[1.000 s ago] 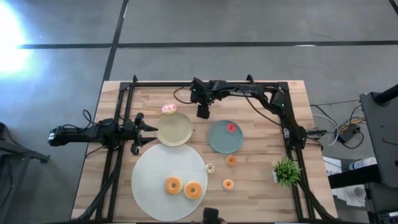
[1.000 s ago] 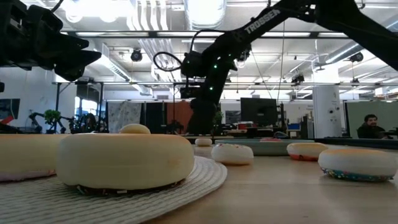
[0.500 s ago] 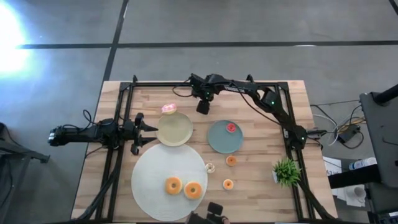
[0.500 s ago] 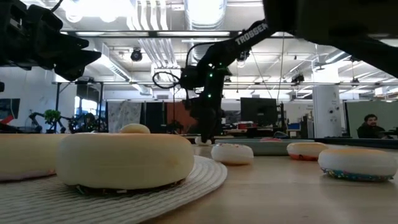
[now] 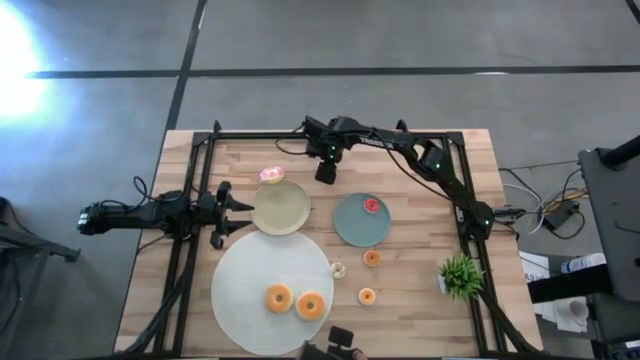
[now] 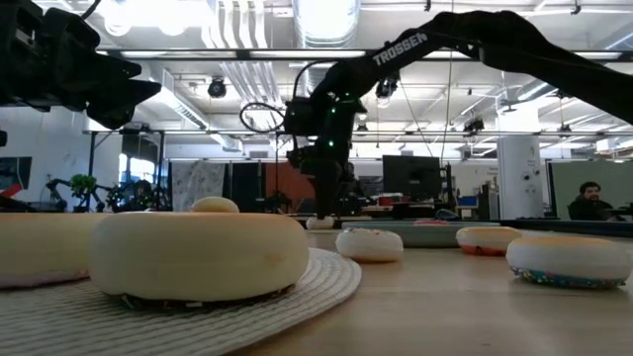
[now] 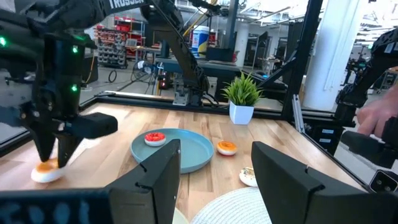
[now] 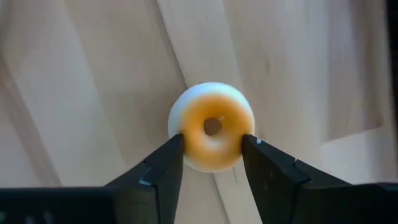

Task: Pick & Place donuts
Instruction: Put the small yellow donut on the blue plate

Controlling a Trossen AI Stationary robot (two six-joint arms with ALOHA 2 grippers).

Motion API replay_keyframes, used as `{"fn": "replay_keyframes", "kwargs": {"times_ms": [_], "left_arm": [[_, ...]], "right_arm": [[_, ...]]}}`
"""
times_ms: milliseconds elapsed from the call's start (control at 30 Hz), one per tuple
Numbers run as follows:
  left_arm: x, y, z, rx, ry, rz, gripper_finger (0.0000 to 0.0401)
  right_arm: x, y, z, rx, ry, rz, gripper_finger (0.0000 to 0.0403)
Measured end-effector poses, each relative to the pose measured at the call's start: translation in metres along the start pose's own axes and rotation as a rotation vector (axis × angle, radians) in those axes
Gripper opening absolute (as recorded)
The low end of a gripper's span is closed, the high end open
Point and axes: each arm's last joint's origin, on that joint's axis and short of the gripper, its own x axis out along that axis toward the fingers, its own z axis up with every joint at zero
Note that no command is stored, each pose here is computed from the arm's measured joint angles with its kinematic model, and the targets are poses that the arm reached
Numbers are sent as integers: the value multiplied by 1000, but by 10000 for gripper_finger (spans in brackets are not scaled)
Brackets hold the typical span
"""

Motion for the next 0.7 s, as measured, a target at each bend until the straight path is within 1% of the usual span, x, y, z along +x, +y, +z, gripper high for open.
{"fn": "replay_keyframes", "kwargs": {"times_ms": [167,467,700], "left_arm": [[0,0,0,0,0,0,172],[0,0,0,0,0,0,172],[0,0,0,0,0,0,172]], "right_arm": [[-12,-1,6,-61,-37,5,167],[-5,7,0,-75,20,33,190],[0,15,-2,-88,42,41,189]]}}
